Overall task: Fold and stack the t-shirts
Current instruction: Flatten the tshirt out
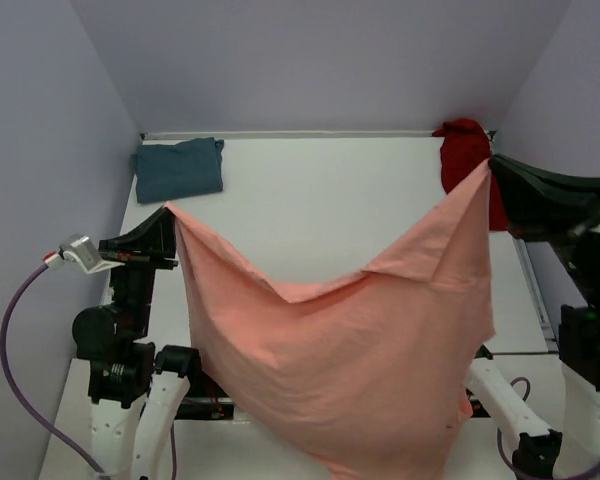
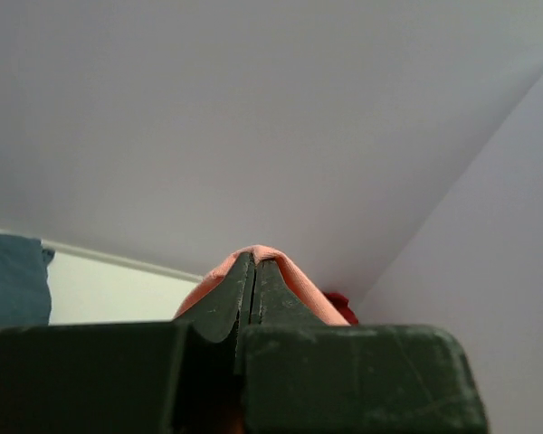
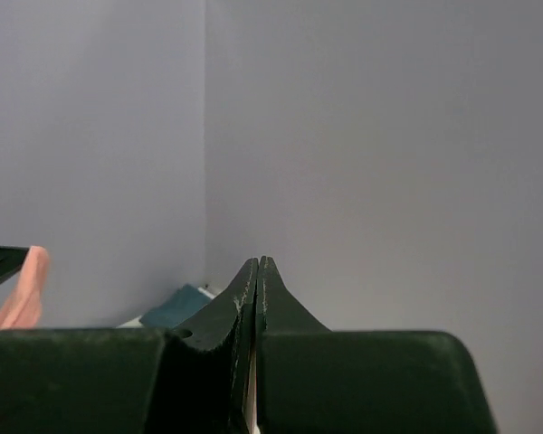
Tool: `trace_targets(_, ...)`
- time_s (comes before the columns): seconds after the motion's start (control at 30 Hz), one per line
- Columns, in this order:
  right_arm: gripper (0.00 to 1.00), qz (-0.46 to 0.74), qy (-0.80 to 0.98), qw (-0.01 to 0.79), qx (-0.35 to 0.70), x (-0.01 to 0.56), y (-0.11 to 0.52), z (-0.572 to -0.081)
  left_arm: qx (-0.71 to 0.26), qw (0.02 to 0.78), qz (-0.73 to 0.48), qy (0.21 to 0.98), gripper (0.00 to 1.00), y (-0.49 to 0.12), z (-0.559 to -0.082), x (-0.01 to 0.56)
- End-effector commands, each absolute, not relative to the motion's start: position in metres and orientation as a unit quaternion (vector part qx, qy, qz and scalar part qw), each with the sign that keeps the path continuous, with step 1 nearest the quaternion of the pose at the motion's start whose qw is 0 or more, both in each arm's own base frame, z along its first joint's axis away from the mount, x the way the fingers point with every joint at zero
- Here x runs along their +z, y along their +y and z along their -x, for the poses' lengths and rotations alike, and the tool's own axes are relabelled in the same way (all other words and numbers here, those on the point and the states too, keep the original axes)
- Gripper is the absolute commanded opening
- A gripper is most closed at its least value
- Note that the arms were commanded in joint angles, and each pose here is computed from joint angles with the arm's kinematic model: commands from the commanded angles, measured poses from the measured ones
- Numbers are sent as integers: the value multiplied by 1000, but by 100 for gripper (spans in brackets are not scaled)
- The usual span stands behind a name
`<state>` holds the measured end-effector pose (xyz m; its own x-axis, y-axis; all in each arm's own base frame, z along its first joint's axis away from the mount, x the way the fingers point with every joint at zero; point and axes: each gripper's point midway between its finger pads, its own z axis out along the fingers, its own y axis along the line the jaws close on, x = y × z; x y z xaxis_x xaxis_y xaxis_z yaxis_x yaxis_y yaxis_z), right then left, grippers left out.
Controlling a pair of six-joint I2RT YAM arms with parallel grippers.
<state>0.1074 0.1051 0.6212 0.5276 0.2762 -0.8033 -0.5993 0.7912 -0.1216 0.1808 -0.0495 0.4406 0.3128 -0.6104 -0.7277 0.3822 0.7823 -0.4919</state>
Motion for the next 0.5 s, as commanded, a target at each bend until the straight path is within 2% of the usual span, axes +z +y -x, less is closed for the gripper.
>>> trace_targets(0.0,0,181,422,857,233,613,103,-164,-307,800,135,498,0,-48,-207,425)
trace_targets(0.17,0,176,456,843,223,591,107,-230,-291,775,190,529,0,-41,-252,384)
trace_targets(0.33,0,172,485,830,217,568,110,-284,-279,767,236,528,0,-32,-283,367)
trace_targets(0.47,0,163,520,809,221,526,115,-332,-267,749,259,549,0,-32,-314,345)
